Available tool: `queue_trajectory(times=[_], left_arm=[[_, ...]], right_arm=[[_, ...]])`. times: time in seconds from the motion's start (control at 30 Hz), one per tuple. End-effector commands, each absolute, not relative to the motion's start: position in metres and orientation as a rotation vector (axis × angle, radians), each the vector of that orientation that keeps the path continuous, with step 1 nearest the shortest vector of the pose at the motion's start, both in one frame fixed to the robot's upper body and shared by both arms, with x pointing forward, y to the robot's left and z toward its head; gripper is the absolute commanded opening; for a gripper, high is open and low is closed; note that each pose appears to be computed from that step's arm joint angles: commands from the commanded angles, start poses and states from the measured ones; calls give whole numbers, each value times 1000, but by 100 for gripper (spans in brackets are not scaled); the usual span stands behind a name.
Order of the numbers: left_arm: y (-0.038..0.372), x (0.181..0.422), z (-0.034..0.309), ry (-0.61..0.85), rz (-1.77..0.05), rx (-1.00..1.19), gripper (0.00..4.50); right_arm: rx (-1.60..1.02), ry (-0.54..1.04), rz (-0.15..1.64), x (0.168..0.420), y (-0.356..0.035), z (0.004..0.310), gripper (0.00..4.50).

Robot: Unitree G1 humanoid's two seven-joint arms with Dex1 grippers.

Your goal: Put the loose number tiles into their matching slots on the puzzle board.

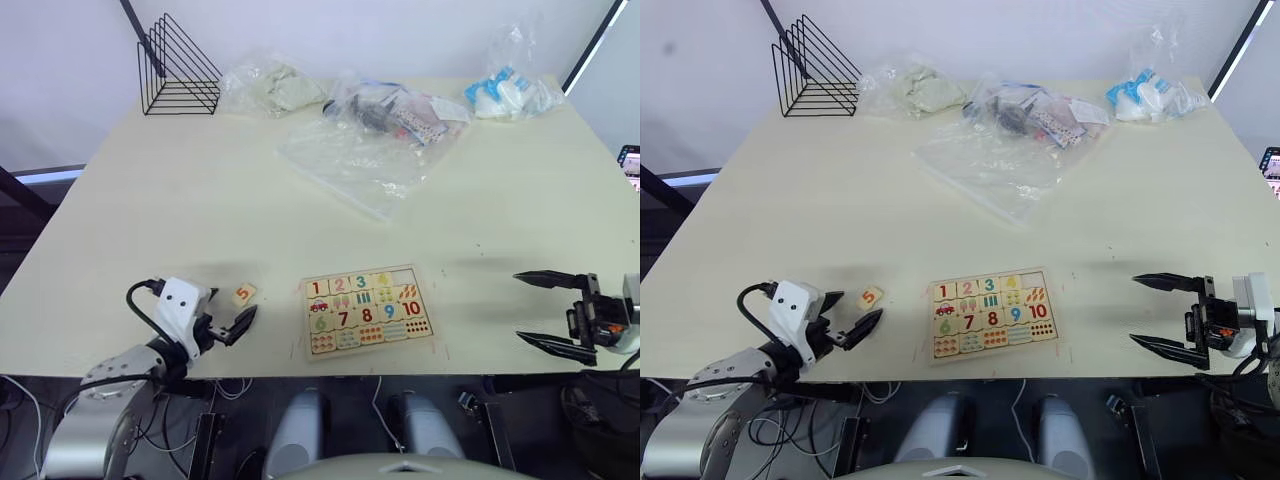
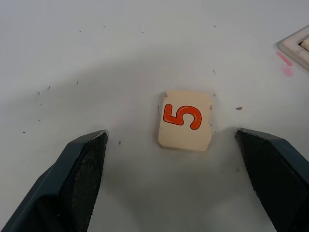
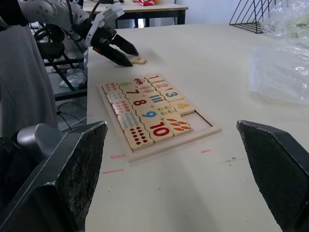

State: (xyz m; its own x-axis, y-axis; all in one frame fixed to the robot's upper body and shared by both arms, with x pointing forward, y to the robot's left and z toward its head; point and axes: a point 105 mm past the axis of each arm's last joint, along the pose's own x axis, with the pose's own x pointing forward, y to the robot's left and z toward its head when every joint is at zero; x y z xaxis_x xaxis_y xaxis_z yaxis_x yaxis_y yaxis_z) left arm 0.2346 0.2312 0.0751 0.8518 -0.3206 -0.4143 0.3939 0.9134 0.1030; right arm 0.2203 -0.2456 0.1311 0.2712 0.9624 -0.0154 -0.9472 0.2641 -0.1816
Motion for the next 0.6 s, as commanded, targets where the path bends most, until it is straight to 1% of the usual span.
queue_trajectory(times=[0.03,0.47,0.5,0.53,0.57,0.6], left_arm=[[220,233,74,431,-420,163,446],[212,235,68,485,-487,145,446],[212,235,67,490,-486,143,423],[212,234,66,499,-490,145,384],[213,234,65,504,-491,147,361],[213,235,64,508,-489,149,318]], right_arm=[[-194,-134,1292,220,-247,138,450],[-201,-136,1298,221,-246,141,450],[-202,-137,1298,221,-246,141,450],[-203,-137,1298,220,-246,141,450],[-204,-137,1298,220,-246,141,450],[-204,-137,1298,220,-246,141,450]])
